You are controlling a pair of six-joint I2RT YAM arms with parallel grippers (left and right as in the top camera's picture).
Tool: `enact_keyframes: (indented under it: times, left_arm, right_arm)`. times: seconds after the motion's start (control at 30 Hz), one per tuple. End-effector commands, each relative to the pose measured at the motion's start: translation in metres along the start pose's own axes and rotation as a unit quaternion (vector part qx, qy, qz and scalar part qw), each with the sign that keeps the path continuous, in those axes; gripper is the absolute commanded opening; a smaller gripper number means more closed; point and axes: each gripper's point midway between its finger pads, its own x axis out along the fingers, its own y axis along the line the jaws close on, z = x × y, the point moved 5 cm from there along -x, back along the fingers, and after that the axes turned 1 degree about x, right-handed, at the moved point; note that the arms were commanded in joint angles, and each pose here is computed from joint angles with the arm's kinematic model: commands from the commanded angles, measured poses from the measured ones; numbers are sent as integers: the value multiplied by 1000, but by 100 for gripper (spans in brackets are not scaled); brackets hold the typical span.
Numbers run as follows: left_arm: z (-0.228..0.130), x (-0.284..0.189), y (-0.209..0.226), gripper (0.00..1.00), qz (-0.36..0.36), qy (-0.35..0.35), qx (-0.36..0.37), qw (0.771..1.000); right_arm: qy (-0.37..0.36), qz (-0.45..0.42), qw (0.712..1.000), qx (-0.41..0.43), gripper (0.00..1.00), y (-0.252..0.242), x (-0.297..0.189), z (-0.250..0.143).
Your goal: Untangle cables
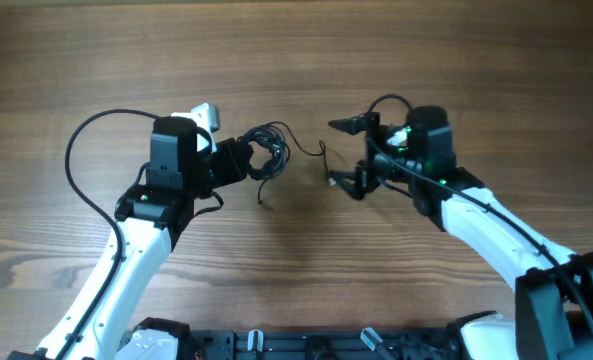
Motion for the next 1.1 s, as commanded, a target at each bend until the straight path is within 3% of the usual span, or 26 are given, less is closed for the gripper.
enact_keyframes:
  times: [0.0,0.33,0.43,0.53,0.63,0.7,0.77,0.83,0.93,1.07]
  left_arm:
    - [8,-5,-9,4,-5,-18,1,1000]
    - [-21,4,-42,4,-41,26,0,999]
    - [-34,6,-56,4,-62,50,8,997]
    - [-43,7,-67,4,-74,62,22,995]
    - [-43,7,-72,4,-83,58,29,994]
    - [-43,7,-72,4,-83,55,37,994]
    - [-44,7,-70,4,-83,53,110,989]
    - [-50,8,-60,4,-60,64,177,980]
    - [-54,7,-29,4,44,71,222,972]
    - [-57,6,-22,4,57,85,294,950]
  right_arm:
    - [4,12,995,97,100,5,12,-23]
    - [-104,71,990,69,100,14,22,-16]
    - [-105,88,989,62,99,20,22,-17]
    - [-105,85,989,63,81,19,22,-16]
    - [-105,65,991,49,24,12,23,-16]
    - [-107,59,993,-8,5,13,23,-16]
    - [-109,44,985,-124,4,12,22,-15]
    - [-127,34,959,-250,5,17,16,-5]
    - [-121,27,913,-388,5,25,2,6]
    - [-81,44,870,-484,5,34,-11,-4]
